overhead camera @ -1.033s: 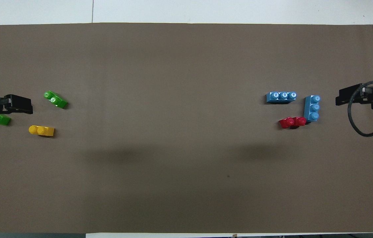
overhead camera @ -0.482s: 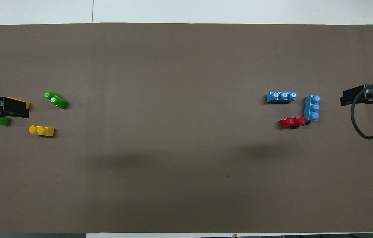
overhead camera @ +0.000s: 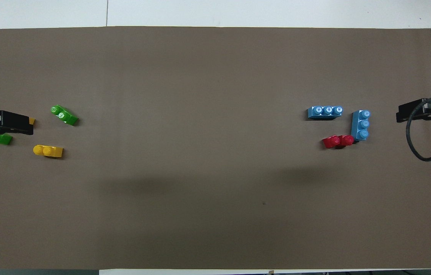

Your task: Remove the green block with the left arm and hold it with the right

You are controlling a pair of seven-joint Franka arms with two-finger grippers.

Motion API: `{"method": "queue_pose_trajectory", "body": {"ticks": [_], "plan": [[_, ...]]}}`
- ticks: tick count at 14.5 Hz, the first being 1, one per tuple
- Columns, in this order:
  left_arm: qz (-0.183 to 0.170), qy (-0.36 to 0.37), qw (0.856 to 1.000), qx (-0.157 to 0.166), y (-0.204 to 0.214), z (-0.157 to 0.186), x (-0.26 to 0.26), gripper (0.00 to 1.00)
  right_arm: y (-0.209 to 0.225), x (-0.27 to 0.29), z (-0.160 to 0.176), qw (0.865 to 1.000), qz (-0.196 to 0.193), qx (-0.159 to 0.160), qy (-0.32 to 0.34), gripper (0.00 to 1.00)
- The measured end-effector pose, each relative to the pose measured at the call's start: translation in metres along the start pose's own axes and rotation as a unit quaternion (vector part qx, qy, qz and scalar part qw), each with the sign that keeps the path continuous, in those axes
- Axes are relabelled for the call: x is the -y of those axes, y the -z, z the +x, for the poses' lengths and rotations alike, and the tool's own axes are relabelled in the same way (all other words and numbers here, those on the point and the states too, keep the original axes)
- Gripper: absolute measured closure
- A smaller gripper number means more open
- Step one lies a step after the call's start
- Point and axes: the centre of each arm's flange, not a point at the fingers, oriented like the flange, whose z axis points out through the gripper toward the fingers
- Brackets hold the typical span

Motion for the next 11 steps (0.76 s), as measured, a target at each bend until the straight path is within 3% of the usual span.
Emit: {"method": "queue_pose_trajectory", "body": {"ticks": [11], "plan": [[0.000,-0.008,1.000,-0.002,0.0015,-0.0010,-0.0072,0.00,-0.0002,0.0000,-0.0002,1.000,0.000,0.001,0.000,0.00]]}}
